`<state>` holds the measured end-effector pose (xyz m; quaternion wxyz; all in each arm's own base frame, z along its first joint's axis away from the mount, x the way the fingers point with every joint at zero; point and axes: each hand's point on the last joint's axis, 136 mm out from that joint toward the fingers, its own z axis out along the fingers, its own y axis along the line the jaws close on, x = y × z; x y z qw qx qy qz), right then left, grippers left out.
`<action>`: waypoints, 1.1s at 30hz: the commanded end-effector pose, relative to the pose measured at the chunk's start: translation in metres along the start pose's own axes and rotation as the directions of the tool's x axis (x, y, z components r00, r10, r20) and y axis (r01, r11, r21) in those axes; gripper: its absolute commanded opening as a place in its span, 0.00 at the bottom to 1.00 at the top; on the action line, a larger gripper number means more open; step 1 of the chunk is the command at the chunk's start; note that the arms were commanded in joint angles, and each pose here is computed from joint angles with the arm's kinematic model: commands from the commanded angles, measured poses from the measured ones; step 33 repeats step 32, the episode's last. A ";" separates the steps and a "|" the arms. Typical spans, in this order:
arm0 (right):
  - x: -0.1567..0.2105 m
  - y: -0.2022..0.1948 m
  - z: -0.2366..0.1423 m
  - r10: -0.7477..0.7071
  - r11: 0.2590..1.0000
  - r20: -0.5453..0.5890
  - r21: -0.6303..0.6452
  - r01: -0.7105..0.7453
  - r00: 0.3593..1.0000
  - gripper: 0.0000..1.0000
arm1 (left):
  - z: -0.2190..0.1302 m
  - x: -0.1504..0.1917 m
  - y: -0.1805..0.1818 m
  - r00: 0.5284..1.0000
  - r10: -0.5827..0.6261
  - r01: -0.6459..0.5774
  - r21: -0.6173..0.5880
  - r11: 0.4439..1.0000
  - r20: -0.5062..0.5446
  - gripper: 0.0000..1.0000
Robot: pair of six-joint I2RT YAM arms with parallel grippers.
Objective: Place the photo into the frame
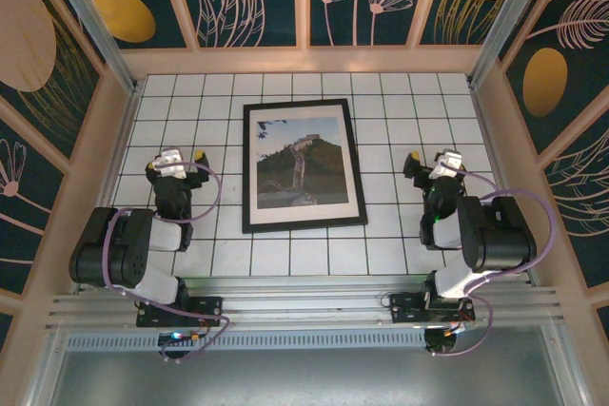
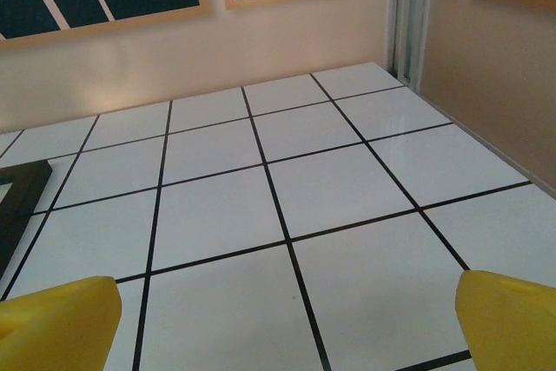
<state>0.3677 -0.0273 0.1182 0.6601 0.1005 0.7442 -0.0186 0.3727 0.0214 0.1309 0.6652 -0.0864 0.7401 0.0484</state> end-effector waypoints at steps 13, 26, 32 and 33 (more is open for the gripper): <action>-0.012 0.002 0.000 0.009 1.000 0.051 -0.006 -0.009 0.999 0.99 | -0.001 -0.007 0.001 0.999 -0.004 0.004 0.001 1.000 0.033 0.99; -0.011 0.003 -0.001 0.003 1.000 0.052 -0.007 -0.002 0.999 0.99 | 0.000 -0.007 0.001 1.000 -0.004 0.004 0.002 1.000 0.031 0.99; -0.011 0.003 -0.001 0.005 1.000 0.053 -0.006 -0.005 0.999 0.99 | -0.002 -0.007 0.001 0.999 -0.005 0.005 0.001 1.000 0.033 0.99; -0.011 0.003 -0.001 0.005 1.000 0.053 -0.006 -0.005 0.999 0.99 | -0.002 -0.007 0.001 0.999 -0.005 0.005 0.001 1.000 0.033 0.99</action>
